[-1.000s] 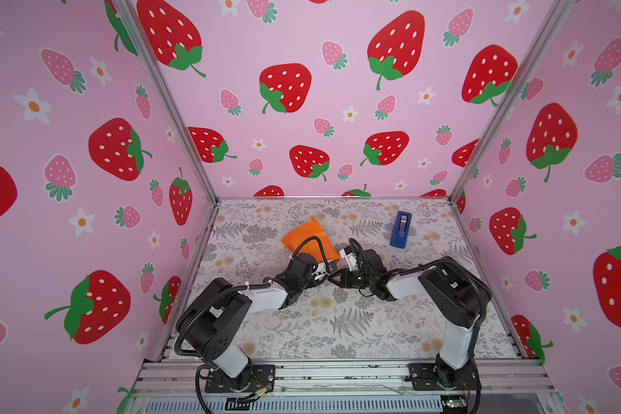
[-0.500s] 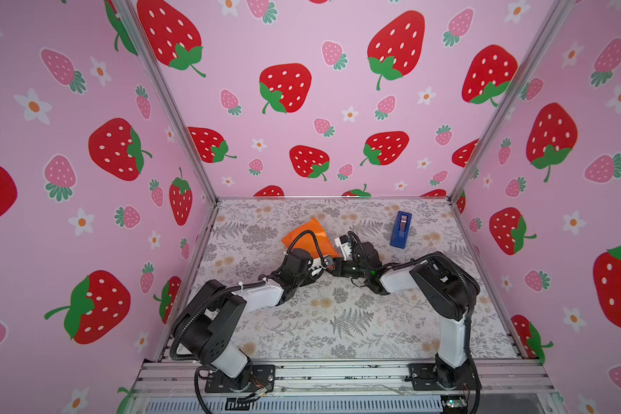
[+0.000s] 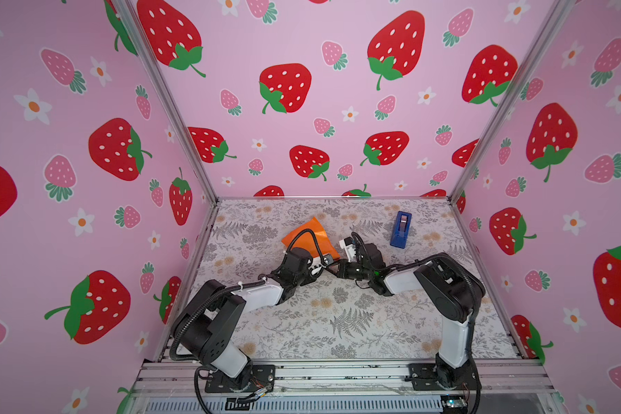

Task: Wrap a gift box in wrapping paper
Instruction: Fold the wrapping paper in the gift box, then tear off the tape using the Tape Cutter.

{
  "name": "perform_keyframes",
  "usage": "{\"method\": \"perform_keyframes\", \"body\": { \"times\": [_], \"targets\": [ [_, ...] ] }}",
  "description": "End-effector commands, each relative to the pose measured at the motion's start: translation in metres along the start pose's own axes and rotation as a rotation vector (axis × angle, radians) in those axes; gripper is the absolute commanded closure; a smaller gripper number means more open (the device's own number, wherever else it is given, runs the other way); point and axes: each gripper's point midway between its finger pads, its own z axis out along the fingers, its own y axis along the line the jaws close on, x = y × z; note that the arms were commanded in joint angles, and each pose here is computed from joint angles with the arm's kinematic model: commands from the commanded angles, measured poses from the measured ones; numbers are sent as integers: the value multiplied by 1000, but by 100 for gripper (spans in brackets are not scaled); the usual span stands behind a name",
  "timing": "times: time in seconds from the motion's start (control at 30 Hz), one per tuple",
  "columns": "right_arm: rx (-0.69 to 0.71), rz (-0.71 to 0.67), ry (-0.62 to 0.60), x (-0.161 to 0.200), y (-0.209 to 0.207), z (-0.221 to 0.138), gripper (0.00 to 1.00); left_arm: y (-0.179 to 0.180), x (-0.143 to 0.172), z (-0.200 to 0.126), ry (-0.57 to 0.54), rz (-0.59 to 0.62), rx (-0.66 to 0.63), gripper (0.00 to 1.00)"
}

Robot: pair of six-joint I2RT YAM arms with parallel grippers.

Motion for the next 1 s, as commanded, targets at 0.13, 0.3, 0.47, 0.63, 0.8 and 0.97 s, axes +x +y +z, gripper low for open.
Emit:
{"method": "perform_keyframes", "body": {
  "times": [0.13,0.3,0.47,0.63,0.8,0.97],
  "targets": [
    [123,-37,-151,-65,-15,-67,97,-26,21,4,70,-25,116,60],
    [206,3,-218,-122,-43,-124,91,-26,22,4,73,-24,120,60],
    [308,111,-241,-161,-96,-177,75,-26,24,4,78,-24,120,61],
    [374,211,-223,-176,-141,-214,62,-25,24,3,81,-19,119,61],
    [310,262,-182,-180,-162,-219,60,-25,24,3,81,-16,118,61],
    [275,310,-165,-181,-181,-211,59,-26,25,3,86,-14,124,61]
  ]
}}
